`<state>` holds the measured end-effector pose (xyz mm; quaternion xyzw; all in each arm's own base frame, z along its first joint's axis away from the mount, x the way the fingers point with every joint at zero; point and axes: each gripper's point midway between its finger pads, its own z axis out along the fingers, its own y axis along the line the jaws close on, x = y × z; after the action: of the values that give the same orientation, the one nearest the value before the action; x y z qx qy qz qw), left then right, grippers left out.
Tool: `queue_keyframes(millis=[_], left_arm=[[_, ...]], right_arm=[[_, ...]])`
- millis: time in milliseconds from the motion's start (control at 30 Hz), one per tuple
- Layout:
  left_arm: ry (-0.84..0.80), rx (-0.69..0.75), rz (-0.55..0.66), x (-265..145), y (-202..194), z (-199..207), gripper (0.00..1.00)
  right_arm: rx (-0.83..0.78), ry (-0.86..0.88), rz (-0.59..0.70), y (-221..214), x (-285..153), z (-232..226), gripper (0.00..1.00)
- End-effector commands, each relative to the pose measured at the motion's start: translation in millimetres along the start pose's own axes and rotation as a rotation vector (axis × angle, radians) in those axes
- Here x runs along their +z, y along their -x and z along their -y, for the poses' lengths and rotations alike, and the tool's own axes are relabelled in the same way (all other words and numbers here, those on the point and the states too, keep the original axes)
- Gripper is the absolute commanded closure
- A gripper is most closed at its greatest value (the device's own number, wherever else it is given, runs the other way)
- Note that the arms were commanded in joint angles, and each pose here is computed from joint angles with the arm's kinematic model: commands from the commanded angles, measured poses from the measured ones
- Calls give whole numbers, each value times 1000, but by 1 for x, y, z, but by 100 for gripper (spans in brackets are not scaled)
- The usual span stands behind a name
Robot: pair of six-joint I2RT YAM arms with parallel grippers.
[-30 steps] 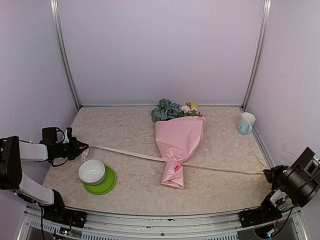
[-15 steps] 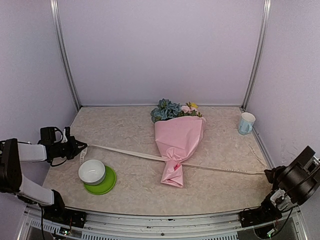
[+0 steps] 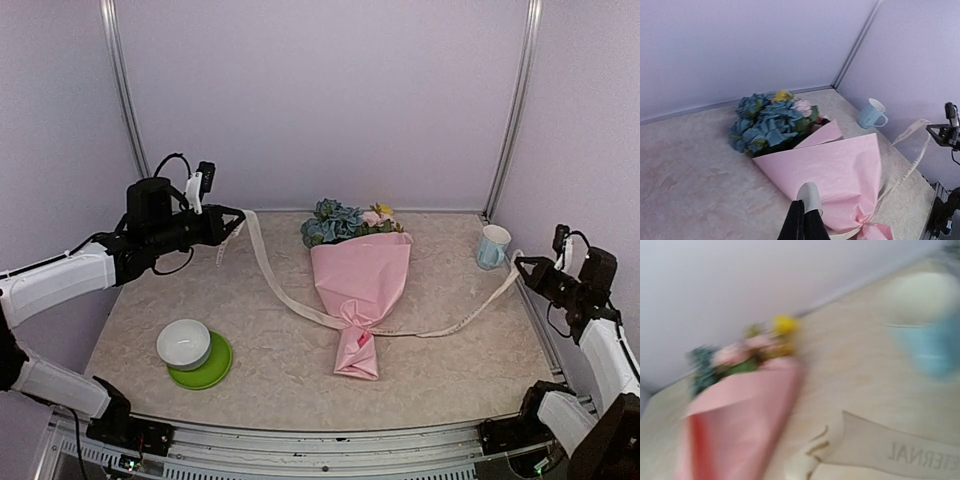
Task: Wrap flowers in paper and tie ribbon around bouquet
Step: Tie the ribbon around the folded bouquet.
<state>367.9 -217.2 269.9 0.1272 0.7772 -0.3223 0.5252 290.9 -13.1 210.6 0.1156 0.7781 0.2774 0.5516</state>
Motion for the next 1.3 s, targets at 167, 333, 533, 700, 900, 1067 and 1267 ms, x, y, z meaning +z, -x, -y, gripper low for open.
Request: queue_keyframes(millis=[167, 333, 533, 700, 900, 1067, 1267], left_arm=[[-184, 225, -3, 22, -5, 123, 100], [-115, 236, 33, 17, 5, 121, 100], [83, 165, 52, -9, 10, 35, 100], [279, 16, 86, -46, 9, -50, 100], [370, -138, 130, -83, -15, -105, 100], [457, -226, 154, -105, -34, -135, 100], [470, -318, 136, -112, -65, -146, 100]], right_arm=[[-188, 408, -72, -6, 27, -155, 100], [-256, 483, -172, -27, 41, -198, 100], [-240, 294, -248, -27, 58, -153, 100], [-106, 26, -167, 2, 46, -80, 100], [164, -227, -70, 12, 1, 27, 100], [333, -282, -32, 1, -23, 78, 100], [421, -299, 27, 7, -44, 108, 100]])
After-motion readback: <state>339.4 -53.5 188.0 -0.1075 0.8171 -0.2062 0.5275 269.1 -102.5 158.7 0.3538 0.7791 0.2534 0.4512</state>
